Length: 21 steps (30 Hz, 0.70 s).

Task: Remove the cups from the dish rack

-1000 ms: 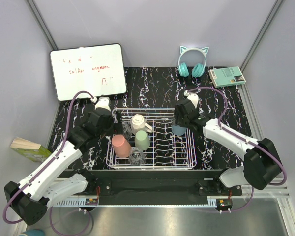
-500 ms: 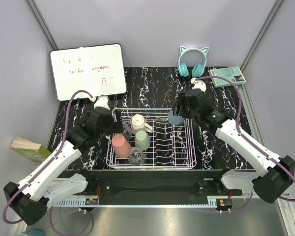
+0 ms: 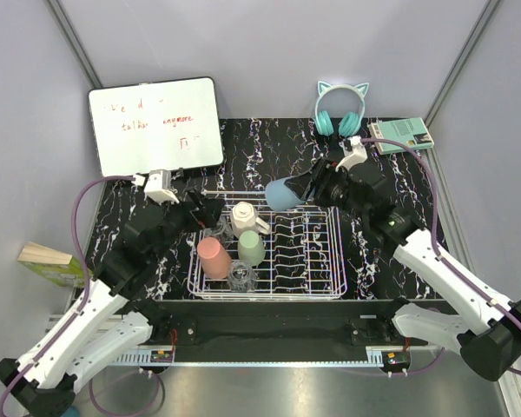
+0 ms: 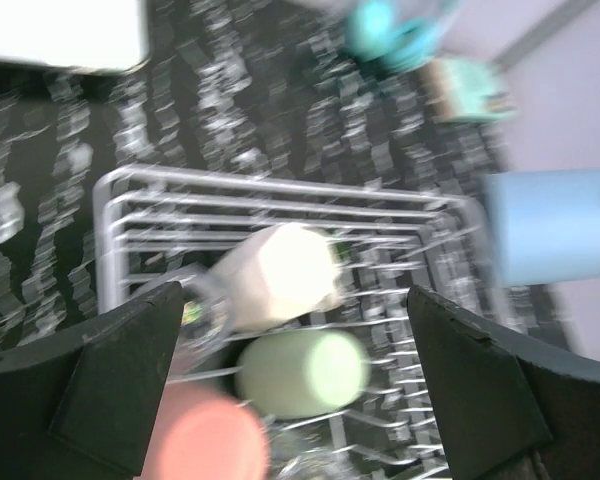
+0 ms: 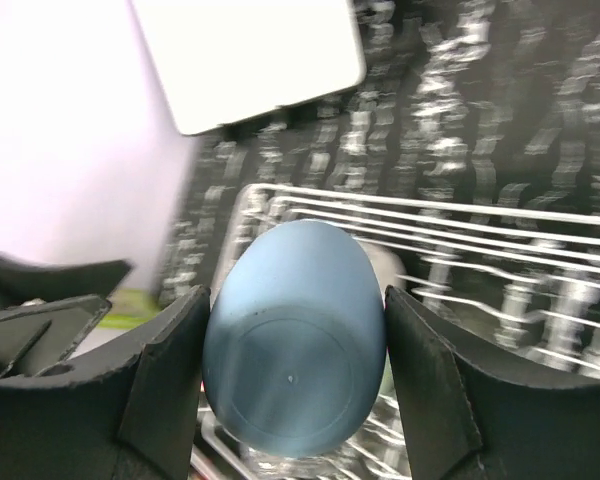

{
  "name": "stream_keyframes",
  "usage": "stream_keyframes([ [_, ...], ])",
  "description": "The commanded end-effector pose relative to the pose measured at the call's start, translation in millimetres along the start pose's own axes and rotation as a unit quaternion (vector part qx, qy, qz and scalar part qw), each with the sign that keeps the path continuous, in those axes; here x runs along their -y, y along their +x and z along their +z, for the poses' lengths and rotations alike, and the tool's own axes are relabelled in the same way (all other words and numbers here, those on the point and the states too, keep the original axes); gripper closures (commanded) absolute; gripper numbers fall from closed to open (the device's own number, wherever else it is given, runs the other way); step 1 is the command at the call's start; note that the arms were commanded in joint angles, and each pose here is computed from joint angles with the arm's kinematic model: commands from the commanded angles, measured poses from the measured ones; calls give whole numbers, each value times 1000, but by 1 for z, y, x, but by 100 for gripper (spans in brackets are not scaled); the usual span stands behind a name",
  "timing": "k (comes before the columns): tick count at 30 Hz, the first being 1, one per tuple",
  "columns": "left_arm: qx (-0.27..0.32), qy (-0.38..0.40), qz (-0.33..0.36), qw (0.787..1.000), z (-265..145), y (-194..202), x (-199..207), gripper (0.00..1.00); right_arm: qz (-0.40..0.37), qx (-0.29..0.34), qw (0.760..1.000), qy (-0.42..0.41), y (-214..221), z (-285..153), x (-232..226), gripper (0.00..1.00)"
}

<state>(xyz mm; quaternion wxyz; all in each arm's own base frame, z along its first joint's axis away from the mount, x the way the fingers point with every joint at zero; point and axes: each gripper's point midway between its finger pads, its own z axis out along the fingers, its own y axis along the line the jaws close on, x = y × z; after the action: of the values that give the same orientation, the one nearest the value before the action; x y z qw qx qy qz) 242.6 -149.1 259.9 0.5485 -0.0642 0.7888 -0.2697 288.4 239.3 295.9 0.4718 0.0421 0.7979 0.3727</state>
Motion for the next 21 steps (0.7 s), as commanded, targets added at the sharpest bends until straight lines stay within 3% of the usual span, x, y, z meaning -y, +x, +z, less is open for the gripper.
stream_keyframes([
  [1,56,165,-54,983,-3,-29,66,1,76,34,983,-163,-16,-5,-58,100],
  [3,78,214,-68,971,-6,-36,82,1,93,42,974,-205,-15,-5,-65,100],
  [12,77,363,-100,923,-14,-40,134,4,158,42,940,-301,-10,2,-76,100],
  [21,67,384,-101,916,-14,-40,143,9,161,33,936,-311,-9,13,-78,100],
])
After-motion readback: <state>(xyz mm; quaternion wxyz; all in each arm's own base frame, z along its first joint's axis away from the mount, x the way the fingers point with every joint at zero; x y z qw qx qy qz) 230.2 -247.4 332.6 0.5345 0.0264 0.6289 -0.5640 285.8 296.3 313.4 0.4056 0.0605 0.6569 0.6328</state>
